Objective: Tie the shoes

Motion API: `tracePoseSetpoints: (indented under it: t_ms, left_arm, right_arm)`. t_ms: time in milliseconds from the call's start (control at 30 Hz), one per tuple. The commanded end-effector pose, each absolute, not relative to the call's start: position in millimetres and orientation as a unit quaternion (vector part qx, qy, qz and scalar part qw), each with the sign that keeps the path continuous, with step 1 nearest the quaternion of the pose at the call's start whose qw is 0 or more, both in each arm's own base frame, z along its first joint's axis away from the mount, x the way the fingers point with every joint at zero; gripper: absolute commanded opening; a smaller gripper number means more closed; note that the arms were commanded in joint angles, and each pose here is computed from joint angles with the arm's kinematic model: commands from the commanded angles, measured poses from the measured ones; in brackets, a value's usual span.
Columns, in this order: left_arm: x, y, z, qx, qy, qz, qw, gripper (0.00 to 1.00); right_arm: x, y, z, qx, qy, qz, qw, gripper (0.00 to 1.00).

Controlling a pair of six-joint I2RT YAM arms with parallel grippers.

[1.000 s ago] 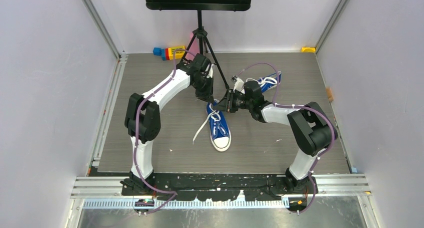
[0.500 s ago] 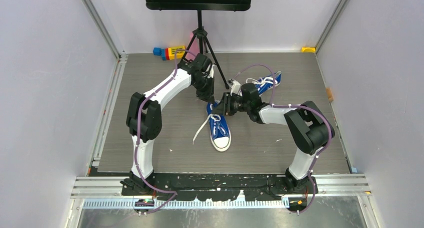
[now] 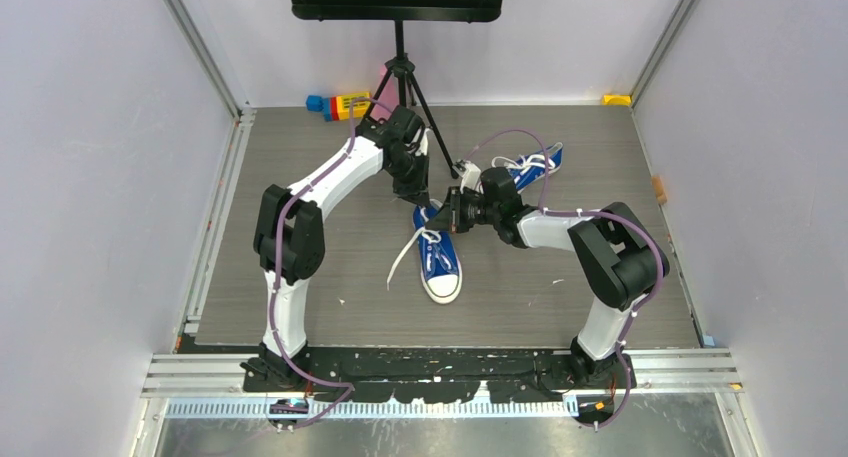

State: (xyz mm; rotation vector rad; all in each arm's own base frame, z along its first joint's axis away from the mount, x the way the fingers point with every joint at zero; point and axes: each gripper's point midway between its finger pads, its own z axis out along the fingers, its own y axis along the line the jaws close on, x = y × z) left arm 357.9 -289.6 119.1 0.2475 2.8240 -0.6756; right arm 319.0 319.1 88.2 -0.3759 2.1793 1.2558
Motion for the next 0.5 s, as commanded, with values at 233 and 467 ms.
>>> tracePoseSetpoints:
  t_ms: [233, 467]
  left_arm:
    - [349, -263, 131, 0.085, 0.965, -0.211, 0.13, 0.13]
    - [319, -243, 124, 0.092, 0.967, -0.213, 0.109, 0.13]
  right_arm:
    - [329, 322, 114, -0.139, 0.802, 0.482, 0.324, 0.0]
    - [329, 322, 118, -0.134, 0.798, 0.492, 0.322, 0.0]
